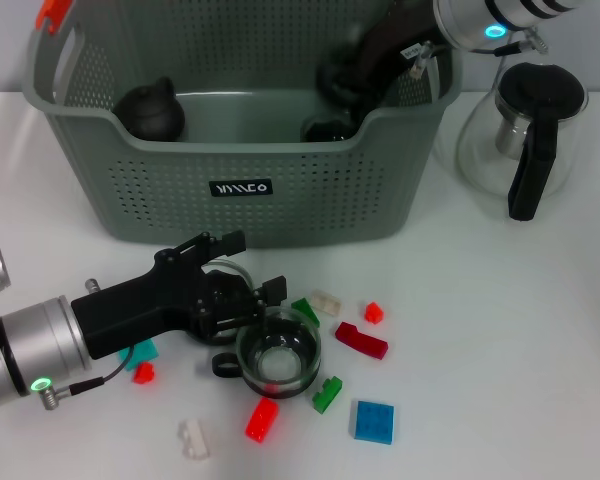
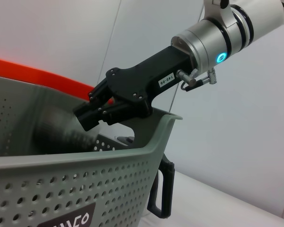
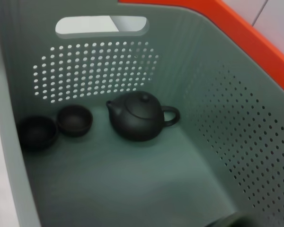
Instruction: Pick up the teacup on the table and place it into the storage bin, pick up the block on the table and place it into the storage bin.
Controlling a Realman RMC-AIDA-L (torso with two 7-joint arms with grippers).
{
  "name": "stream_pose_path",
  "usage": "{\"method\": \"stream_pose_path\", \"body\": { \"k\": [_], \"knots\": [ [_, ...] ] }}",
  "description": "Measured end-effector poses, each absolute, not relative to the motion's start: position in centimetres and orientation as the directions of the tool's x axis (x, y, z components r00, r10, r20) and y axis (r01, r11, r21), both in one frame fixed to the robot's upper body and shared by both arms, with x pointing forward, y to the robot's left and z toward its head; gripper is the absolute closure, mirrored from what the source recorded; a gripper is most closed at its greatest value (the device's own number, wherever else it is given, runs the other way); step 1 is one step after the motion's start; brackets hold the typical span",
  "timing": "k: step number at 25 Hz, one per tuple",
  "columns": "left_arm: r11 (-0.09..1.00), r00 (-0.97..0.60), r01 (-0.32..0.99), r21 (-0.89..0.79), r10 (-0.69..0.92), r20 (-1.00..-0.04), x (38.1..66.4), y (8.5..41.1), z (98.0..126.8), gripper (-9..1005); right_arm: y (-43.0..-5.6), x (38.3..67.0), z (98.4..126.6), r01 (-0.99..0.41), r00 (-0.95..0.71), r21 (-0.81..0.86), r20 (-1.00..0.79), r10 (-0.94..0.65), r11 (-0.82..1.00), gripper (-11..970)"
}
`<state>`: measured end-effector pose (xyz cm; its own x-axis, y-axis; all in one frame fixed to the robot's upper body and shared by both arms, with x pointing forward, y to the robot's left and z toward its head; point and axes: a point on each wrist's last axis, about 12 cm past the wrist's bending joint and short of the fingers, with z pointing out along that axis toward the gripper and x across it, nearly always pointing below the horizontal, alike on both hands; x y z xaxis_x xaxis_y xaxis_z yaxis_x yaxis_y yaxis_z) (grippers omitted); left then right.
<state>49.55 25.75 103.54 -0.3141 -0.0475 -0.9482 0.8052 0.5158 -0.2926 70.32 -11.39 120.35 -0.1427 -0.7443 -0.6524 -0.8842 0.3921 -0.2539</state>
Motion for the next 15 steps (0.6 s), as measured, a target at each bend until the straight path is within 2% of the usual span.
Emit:
{"method": "stream_pose_path", "body": {
  "k": [10,15],
  "knots": [
    [0.516,-0.315,0.804,-0.296,-0.053,-0.948,49.4,25.8,103.5,145,-11.3,70.2,120.9,-0.886,-0.128,-0.264,-0.652,-0.748,0.382,584],
    [0.516,-0.313,0.803,-0.297,-0.059,-0.948,49.4,26.0,103.6,146,-11.1,69.6,123.1,-0.874,-0.066,-0.291,-0.722,-0.688,0.389,532]
  ]
}}
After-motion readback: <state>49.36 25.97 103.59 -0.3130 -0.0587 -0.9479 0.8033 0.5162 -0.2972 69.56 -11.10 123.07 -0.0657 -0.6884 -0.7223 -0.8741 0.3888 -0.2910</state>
